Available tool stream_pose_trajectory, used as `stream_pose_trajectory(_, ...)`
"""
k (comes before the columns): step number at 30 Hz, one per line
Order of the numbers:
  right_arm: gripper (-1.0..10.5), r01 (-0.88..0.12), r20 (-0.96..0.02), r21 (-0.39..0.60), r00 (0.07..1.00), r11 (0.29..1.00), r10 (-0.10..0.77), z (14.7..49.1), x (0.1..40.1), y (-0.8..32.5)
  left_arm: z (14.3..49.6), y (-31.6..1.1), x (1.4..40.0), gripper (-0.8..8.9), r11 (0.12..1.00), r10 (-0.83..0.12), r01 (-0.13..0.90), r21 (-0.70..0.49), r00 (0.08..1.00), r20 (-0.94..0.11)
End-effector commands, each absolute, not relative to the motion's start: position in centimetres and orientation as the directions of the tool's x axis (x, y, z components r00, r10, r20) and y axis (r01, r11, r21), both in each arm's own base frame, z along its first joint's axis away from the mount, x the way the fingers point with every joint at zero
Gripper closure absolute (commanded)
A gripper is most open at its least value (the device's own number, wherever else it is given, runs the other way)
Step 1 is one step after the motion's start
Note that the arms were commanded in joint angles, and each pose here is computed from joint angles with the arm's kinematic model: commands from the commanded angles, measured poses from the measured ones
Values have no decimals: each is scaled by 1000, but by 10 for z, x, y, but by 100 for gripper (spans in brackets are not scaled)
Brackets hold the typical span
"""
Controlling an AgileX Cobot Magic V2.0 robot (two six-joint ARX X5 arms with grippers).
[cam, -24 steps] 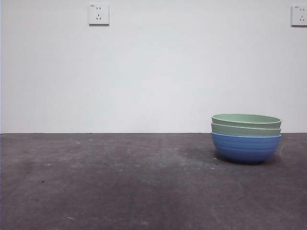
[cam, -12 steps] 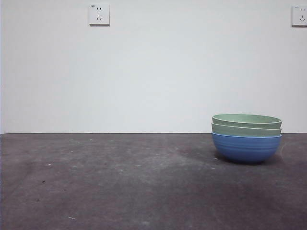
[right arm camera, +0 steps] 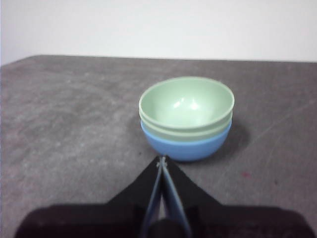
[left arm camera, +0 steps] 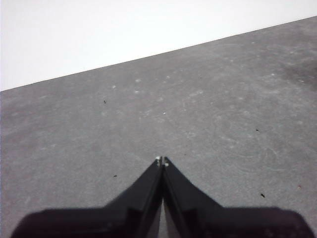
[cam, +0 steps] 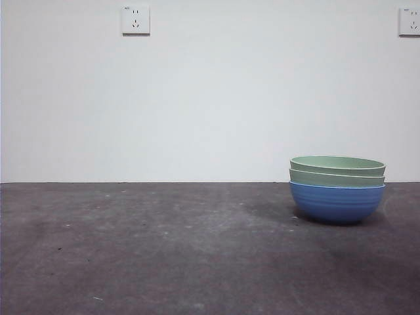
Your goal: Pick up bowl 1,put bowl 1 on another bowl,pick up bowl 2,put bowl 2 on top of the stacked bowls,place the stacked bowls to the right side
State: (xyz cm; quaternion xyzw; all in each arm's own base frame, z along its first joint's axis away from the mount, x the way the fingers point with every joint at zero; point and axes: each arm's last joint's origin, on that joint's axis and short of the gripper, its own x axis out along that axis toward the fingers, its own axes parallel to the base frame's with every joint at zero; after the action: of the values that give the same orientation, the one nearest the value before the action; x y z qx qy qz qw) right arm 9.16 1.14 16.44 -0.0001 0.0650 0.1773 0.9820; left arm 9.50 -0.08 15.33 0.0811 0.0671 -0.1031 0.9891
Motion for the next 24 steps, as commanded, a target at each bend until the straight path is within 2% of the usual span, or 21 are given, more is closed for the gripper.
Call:
stream_pose_trajectory(1, 945, -342, -143, 32, 928, 939, 343, 160, 92, 11, 149, 0, 95, 817, 968, -189, 212, 137, 968, -163)
stream_pose_trajectory(9, 945, -340, -196, 51, 919, 939, 343, 152, 92, 11, 149, 0, 95, 817, 968, -189, 212, 137, 968, -163)
stream_pose_trajectory(24, 945, -340, -197, 56, 918, 939, 344, 152, 92, 11, 149, 0, 95, 817, 968, -189, 212, 137, 968, -163)
